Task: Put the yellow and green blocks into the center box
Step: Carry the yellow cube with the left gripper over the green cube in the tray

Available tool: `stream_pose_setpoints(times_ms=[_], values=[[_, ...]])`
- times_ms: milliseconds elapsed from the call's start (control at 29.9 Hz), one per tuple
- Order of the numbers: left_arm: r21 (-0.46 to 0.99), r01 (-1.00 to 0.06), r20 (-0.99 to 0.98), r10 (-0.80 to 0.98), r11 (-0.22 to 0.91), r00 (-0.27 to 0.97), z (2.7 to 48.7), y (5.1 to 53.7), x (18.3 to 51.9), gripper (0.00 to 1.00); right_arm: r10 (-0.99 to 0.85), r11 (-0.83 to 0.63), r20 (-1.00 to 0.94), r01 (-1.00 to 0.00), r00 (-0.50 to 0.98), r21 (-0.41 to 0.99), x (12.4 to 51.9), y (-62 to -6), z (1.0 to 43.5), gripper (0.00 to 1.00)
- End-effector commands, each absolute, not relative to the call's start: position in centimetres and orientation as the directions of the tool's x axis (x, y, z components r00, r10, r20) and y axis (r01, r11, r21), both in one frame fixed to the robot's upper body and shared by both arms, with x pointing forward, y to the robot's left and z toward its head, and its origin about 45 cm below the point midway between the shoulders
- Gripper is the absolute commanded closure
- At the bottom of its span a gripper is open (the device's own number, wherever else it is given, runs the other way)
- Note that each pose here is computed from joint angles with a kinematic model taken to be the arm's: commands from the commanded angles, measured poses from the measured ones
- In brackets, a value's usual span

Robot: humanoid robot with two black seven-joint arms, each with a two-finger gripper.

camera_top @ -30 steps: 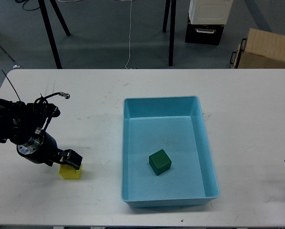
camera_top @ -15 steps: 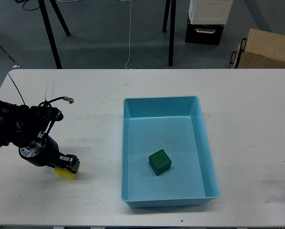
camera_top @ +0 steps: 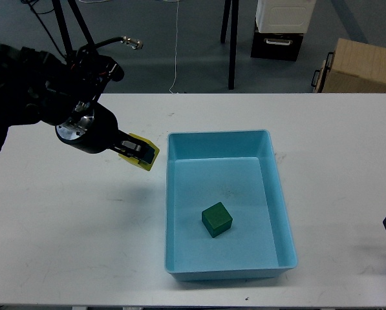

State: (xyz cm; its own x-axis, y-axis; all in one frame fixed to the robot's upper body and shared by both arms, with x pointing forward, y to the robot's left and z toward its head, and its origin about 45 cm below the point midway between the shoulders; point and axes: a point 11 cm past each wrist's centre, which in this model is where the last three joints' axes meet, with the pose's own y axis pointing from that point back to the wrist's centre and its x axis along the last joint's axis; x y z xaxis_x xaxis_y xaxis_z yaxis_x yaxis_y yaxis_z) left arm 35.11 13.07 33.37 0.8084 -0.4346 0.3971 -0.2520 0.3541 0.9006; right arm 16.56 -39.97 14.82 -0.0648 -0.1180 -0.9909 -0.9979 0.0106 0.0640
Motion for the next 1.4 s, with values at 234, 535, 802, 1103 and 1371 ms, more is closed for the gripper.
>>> stream_pose_setpoints(times_ms=[234,535,802,1103,1371], values=[[0.942,-0.132,0.315,-0.671,0.31,0.671,30.5,4.2,31.2,1.0,-0.121,0.019,-0.99,-0.997,-0.075,0.073,16.3,-40.2,14.6,0.17],[0.942,-0.111,0.312,-0.708,0.316,0.634,29.4,1.6,30.7,1.0,-0.122,0.023,-0.988,-0.995,-0.097,0.095,15.8,-40.3,14.0,0.16],[0.93,-0.14,0.342,-0.66,0.34,0.669,28.8,1.7,32.7,1.0,-0.127,0.024,-0.987,-0.995,-0.098,0.095,15.8,-40.5,14.1,0.16],[0.929,-0.135,0.336,-0.633,0.344,0.697,27.6,2.2,33.4,1.0,-0.126,0.022,-0.987,-0.995,-0.097,0.095,15.9,-40.4,14.1,0.16],[0.936,-0.108,0.309,-0.631,0.336,0.712,26.3,2.6,32.9,1.0,-0.127,0.024,-0.987,-0.995,-0.101,0.098,15.7,-40.5,14.0,0.16]])
